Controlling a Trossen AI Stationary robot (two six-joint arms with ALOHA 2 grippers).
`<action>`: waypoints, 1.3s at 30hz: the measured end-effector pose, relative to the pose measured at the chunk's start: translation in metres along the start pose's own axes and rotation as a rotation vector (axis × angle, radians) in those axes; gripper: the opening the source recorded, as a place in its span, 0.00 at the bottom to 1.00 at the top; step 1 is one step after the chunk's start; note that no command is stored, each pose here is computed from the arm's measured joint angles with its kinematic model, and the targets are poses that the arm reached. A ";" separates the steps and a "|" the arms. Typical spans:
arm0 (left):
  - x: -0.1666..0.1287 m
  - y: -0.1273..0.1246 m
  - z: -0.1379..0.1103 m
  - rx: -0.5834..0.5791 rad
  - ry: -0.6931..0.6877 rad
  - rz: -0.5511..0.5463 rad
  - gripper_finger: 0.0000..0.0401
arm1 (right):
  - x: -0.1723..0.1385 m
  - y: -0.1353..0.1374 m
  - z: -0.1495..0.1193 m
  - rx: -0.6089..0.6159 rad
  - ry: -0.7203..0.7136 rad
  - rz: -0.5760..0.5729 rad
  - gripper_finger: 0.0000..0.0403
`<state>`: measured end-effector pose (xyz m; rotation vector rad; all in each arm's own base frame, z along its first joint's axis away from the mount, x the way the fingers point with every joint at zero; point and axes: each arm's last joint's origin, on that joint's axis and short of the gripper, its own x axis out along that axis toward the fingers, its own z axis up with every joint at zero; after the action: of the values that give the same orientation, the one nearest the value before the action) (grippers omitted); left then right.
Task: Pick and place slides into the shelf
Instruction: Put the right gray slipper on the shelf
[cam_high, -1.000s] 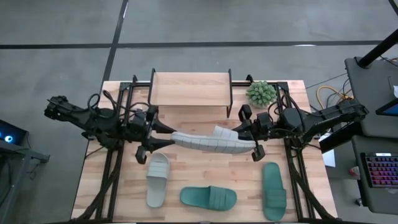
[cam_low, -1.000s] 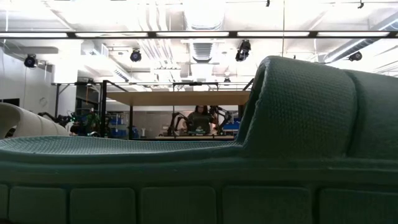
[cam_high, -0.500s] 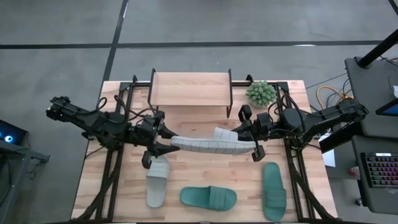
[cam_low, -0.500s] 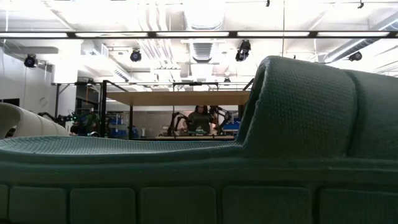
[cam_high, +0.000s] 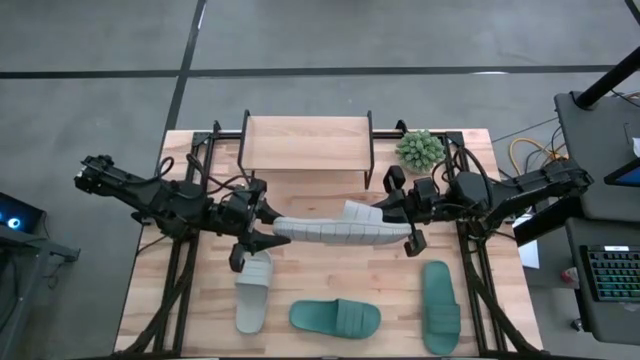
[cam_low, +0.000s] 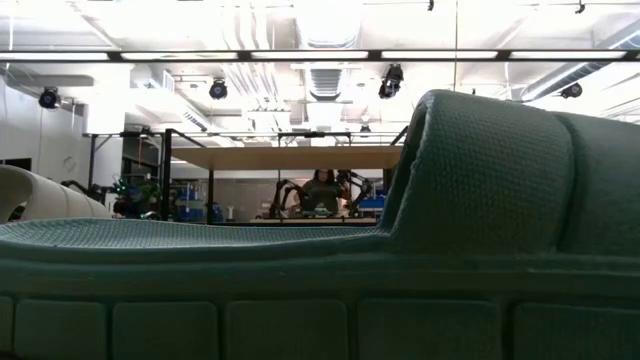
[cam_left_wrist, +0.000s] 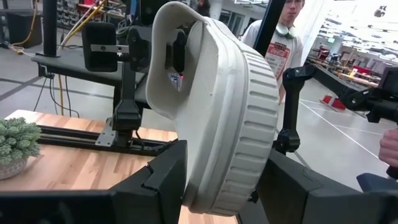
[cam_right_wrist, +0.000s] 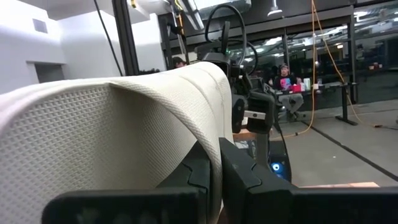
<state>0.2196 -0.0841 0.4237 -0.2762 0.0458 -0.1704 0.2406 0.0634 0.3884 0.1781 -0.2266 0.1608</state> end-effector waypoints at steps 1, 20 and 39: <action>0.001 0.000 0.000 0.001 -0.003 0.000 0.39 | 0.000 0.000 0.000 0.000 0.000 0.000 0.02; 0.005 -0.002 0.002 0.032 -0.040 -0.017 0.13 | 0.000 0.000 -0.001 0.028 0.005 -0.006 0.03; 0.004 -0.001 0.002 0.020 -0.036 -0.019 0.10 | 0.000 0.000 -0.001 0.031 0.012 -0.008 0.03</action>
<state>0.2230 -0.0854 0.4263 -0.2593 0.0060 -0.1851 0.2409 0.0632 0.3872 0.2093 -0.2117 0.1573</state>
